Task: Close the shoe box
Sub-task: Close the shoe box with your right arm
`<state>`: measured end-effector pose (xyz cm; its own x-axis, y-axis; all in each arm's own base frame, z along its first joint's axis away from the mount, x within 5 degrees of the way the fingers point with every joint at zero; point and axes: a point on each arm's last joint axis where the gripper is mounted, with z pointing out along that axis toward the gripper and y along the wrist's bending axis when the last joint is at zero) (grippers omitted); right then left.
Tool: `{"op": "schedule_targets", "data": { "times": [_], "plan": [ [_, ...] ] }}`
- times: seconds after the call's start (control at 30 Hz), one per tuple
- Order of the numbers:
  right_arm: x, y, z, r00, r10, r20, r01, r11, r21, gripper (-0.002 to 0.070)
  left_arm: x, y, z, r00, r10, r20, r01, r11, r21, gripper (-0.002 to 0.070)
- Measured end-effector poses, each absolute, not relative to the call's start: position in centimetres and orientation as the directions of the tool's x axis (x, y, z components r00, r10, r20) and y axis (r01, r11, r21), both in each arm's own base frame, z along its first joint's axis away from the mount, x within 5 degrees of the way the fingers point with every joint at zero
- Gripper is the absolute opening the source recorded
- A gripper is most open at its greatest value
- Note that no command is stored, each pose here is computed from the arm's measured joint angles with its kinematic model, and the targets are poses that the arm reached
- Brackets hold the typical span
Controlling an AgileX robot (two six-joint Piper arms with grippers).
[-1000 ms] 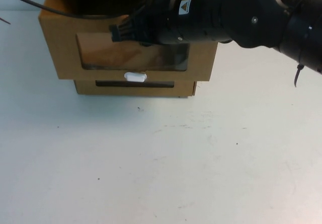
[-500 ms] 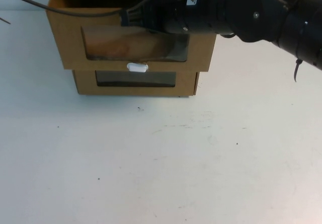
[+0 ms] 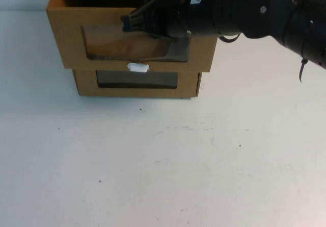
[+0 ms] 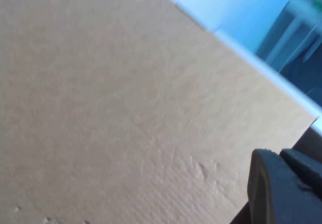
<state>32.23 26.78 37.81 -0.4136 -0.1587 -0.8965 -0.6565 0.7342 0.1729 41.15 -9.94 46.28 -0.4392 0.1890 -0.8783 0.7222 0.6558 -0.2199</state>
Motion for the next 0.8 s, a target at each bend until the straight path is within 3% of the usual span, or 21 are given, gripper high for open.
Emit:
{"op": "schedule_targets", "data": {
  "times": [0.2,0.57,0.8],
  "plan": [
    [31.9,27.1,37.9,-0.411,-0.164,-0.897,-0.694,0.694,0.191,-0.0013,41.6,-7.7,46.6,-0.449,0.113,-0.886,0.711,0.645,-0.279,-0.0005],
    [31.9,27.2,38.1,-0.384,-0.159,-0.909,-0.711,0.679,0.182,-0.0013,45.4,-8.0,41.4,-0.559,0.081,-0.825,0.68,0.614,-0.4,-0.0005],
    [31.9,27.2,38.1,-0.385,-0.157,-0.91,-0.711,0.679,0.183,-0.0013,45.9,-8.7,40.7,-0.576,0.067,-0.815,0.685,0.583,-0.437,-0.0005]
  ]
}}
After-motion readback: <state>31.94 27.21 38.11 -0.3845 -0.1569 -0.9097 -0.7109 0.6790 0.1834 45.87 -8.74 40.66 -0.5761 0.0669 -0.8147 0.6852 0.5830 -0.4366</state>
